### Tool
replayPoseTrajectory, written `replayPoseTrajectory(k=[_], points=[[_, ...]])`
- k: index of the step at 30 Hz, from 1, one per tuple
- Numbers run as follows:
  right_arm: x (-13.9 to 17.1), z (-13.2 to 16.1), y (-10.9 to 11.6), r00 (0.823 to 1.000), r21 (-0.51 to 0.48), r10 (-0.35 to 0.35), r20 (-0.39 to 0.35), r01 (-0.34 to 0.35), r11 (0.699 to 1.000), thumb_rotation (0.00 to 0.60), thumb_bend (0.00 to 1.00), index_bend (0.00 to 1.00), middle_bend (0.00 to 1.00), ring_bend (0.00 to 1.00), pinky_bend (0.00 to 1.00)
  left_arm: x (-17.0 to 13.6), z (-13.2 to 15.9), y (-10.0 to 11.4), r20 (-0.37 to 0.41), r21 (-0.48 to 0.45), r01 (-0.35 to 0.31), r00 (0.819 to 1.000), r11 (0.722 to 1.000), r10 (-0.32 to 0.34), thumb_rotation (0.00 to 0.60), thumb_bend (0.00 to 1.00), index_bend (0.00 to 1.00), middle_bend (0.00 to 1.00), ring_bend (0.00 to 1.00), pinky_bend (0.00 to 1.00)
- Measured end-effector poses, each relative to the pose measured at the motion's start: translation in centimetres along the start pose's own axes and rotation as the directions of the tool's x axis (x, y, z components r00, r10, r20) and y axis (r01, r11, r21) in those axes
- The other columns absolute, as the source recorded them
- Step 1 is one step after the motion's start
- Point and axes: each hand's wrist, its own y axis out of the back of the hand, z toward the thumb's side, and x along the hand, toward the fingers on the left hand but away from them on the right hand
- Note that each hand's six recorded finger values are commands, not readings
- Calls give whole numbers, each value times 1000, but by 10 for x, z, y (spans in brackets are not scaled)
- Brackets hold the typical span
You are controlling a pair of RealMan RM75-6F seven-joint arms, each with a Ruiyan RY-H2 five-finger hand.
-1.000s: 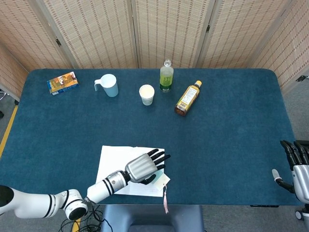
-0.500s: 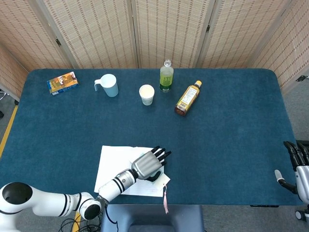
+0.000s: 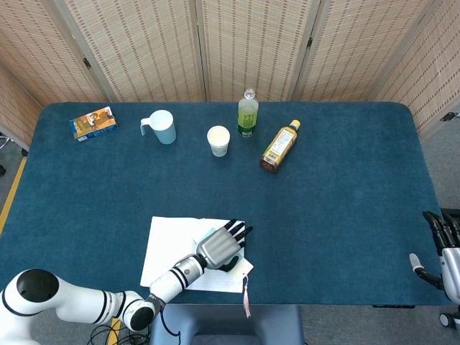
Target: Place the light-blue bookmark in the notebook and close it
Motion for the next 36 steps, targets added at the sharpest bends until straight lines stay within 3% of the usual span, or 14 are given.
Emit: replayPoseTrajectory(k=[13, 23, 36], points=[[2, -2, 0, 1000, 0, 1, 6, -1, 1000, 600, 275, 0, 99, 48, 109, -1, 3, -7, -1, 8, 13, 1000, 1000, -13, 285, 626, 347, 0, 0, 126], [3, -3, -1, 1000, -1, 0, 11, 0, 1000, 600, 275, 0, 99, 48, 109, -8, 7, -8, 21, 21, 22, 1000, 1000, -23, 284, 626, 407, 0, 0, 126], [6, -4, 0, 1000, -4, -6, 12, 6, 1000, 600, 275, 0, 99, 48, 109, -36, 7, -16, 62, 112, 40, 997, 993, -47, 284, 626, 413, 0, 0, 126]])
